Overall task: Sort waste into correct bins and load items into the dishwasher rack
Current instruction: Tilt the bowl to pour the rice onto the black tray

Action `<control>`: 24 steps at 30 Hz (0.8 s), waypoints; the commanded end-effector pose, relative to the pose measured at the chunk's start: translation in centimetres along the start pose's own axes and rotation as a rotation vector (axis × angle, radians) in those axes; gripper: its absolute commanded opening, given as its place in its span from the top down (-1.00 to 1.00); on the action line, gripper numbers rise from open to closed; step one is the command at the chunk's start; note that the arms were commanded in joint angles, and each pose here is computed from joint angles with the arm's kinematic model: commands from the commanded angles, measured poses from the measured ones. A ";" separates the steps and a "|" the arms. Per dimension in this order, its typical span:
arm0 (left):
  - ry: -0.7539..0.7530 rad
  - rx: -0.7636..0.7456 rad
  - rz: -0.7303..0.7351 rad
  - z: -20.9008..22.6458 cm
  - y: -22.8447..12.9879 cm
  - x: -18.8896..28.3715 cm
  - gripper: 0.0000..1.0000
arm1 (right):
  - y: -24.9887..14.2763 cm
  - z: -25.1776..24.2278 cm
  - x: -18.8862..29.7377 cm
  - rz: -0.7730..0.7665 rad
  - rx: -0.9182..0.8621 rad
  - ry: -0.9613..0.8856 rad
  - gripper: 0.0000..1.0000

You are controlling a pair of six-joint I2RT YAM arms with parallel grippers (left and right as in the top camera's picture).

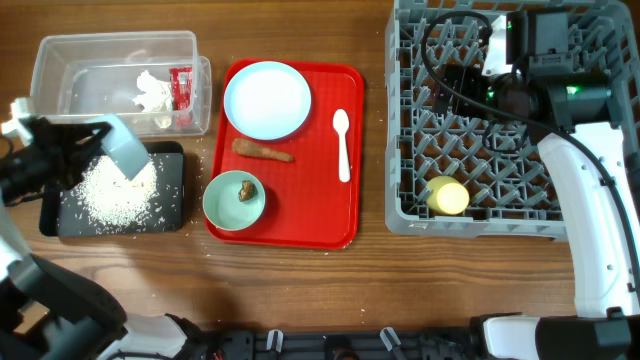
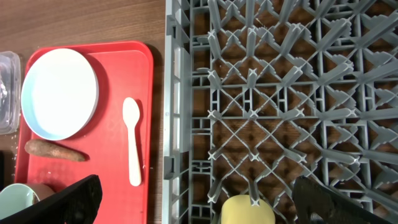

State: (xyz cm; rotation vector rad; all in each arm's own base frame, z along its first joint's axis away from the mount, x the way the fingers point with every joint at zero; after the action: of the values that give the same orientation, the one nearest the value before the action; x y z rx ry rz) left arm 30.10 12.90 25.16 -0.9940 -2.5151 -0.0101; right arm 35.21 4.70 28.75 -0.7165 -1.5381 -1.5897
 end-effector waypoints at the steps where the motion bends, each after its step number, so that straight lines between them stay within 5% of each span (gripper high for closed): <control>1: 0.187 -0.103 -0.016 -0.4 -1.5 -1.1 0.92 | 0.3 0.0 0.4 -0.019 0.018 -0.014 -1.00; 13: 0.442 0.019 -0.211 2.1 1.1 0.2 0.92 | 0.3 0.0 0.4 -0.017 0.018 -0.014 -0.99; 22: 0.655 -0.037 -0.339 3.9 2.9 1.6 0.92 | 0.3 0.0 0.4 -0.017 0.016 -0.013 -0.99; 24: 0.589 -0.093 -0.279 3.1 2.4 0.8 0.92 | 0.3 0.0 0.4 -0.017 0.015 -0.013 -0.99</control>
State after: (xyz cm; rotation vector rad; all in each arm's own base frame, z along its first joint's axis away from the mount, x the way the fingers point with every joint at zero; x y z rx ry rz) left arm 29.67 15.95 21.25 -0.5278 -2.0780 -0.3392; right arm 35.21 4.70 28.75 -0.7167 -1.5379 -1.5894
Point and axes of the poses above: each gripper's point midway between its finger pads, its own x axis back along the fingers, its own z axis along the line the jaws close on, y = z × x, the point moved 5 cm from there along x, back along the fingers, and after that the axes turned 11 degrees about x, right-handed, at the moved point
